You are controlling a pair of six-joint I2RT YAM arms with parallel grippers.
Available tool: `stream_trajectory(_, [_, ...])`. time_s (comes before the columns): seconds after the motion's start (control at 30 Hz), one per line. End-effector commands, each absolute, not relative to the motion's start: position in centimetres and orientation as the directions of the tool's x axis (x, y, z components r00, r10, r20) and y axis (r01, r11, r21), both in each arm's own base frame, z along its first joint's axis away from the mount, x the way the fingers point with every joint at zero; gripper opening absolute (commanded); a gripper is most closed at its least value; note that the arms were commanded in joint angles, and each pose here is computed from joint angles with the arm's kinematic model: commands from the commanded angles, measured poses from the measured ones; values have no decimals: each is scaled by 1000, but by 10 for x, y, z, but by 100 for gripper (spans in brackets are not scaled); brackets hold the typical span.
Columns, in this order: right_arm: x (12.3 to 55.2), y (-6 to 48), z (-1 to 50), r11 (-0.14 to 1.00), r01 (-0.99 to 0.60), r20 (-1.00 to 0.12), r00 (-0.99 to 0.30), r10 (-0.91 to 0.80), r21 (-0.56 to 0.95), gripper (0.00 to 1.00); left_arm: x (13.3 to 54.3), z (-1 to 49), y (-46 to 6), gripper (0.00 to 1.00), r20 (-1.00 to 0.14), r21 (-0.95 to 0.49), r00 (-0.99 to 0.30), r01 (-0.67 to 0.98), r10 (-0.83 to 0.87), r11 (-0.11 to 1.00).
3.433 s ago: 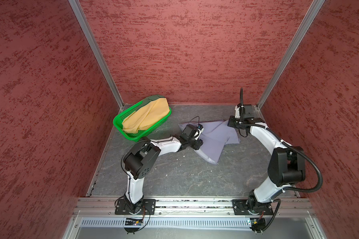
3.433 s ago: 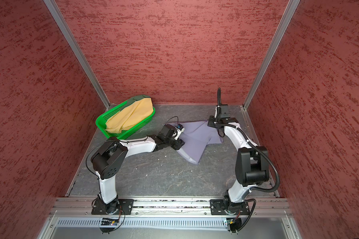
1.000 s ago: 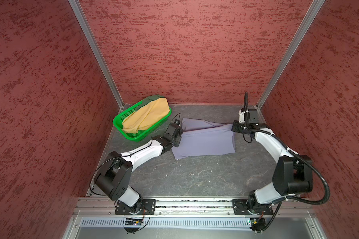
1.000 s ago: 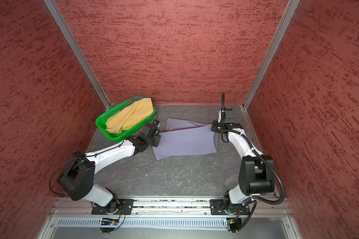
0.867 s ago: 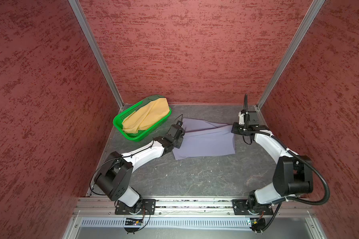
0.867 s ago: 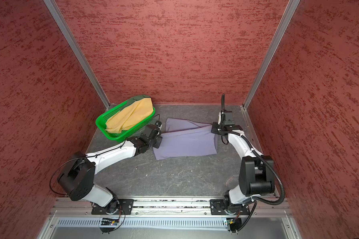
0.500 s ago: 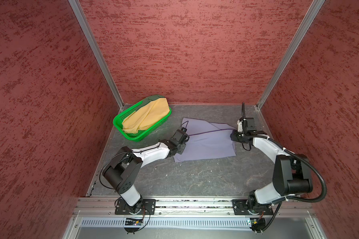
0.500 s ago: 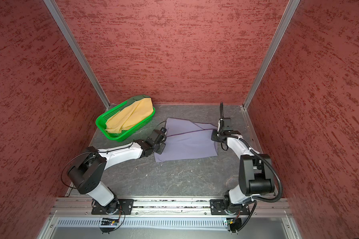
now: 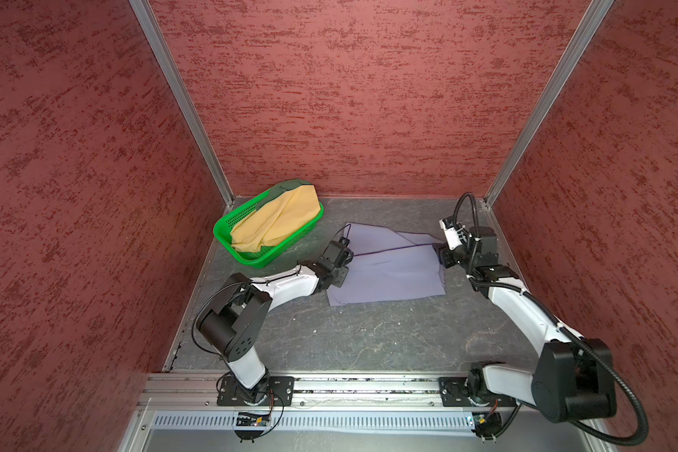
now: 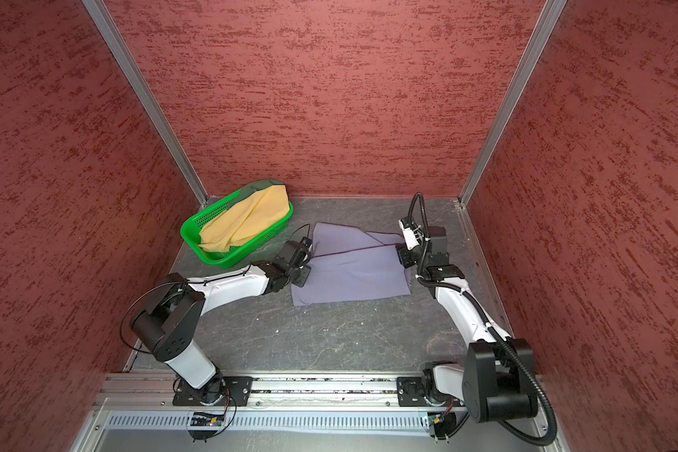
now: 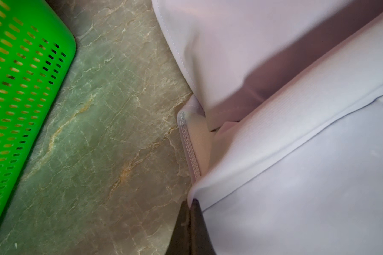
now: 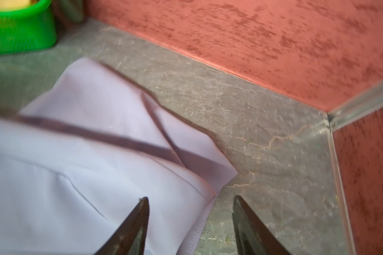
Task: Fold and stack skirts
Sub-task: Flatten out the skirt at the center of the table.
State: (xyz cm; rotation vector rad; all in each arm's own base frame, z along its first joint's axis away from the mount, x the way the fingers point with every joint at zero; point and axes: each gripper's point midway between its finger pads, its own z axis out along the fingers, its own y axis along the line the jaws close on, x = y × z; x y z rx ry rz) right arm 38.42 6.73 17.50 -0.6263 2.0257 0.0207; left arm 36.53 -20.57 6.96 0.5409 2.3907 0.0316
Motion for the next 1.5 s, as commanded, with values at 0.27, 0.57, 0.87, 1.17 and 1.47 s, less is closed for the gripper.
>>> stream_trajectory(0.27, [338, 96, 113, 441, -740, -587, -78, -806, -507, 61, 391, 86, -198, 4, -671, 122, -657, 359, 343, 925])
stream_trajectory(0.57, [338, 96, 95, 332, -774, -489, -34, -871, -538, 60, 400, 88, -195, 4, -685, 109, -647, 363, 334, 925])
stream_trajectory(0.87, [366, 91, 87, 299, -746, -421, -27, -907, -595, 57, 399, 81, -196, 3, -673, 86, -668, 355, 317, 931])
stream_trajectory(1.17, [379, 94, 91, 257, -720, -399, 30, -916, -645, 56, 397, 84, -196, 4, -674, 75, -675, 344, 301, 936])
stream_trajectory(1.47, [386, 95, 72, 201, -765, -359, 43, -932, -612, 56, 396, 87, -196, 4, -673, 67, -680, 336, 291, 940])
